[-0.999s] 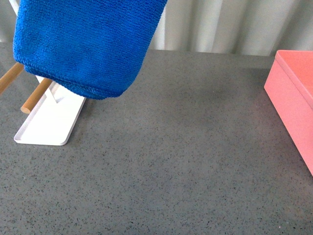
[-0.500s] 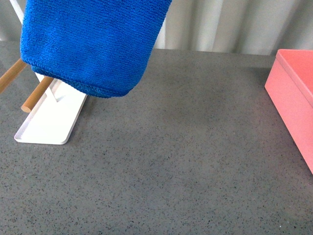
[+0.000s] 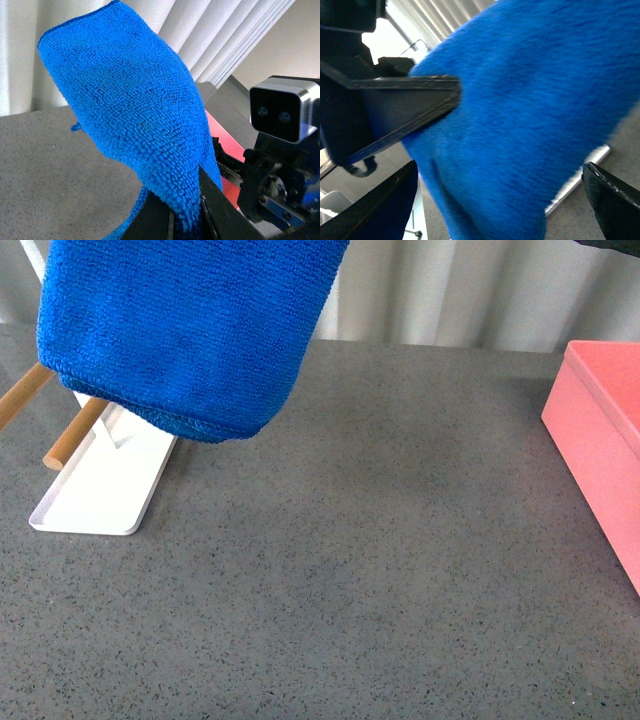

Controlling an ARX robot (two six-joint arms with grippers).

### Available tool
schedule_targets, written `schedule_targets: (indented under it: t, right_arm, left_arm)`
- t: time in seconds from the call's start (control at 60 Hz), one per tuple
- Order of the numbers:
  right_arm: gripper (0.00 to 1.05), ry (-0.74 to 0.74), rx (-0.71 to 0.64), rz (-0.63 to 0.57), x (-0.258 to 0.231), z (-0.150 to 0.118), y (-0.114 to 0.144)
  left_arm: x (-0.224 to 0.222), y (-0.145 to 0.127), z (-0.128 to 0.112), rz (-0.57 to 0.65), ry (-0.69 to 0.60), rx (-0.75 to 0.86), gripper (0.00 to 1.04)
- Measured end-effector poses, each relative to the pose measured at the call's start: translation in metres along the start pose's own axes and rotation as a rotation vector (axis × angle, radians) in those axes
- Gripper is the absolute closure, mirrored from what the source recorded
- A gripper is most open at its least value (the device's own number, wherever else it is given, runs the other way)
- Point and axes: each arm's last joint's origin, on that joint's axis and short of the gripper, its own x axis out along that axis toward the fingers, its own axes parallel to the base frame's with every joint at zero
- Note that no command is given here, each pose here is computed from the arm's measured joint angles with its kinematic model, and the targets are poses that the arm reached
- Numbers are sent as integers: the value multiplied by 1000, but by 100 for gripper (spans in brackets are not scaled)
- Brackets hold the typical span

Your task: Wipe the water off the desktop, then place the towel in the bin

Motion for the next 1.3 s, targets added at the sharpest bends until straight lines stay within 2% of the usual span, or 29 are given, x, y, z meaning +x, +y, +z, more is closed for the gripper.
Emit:
schedule_targets:
  t: [0.183,0.416,0.633,0.849,0.949,0.999,1.299]
  right_arm:
    - [7,34,-27,55,14,-9,9]
    - [9,32,-12,-54,35,-16,-3]
    - [38,8,-20,-73,39,-13,-5]
    - [79,-10,-32,-66,41,-11,-3]
    - [97,-24,-41,-99,39,-11,-2]
    - [100,-28,-44,-119,38,-10,-2]
    - [100,-47,-87,-240,26,-7,-6]
  left_arm:
    - [0,0,0,0,0,0,100]
    - [0,0,0,1,0,0,100]
    - [0,1,0,4,0,2,100]
    - [0,1,0,11,-1,4,100]
    - [0,1,0,9,-1,5,80]
    - [0,1,0,5,0,5,73]
    - [0,1,0,1,2,5,30]
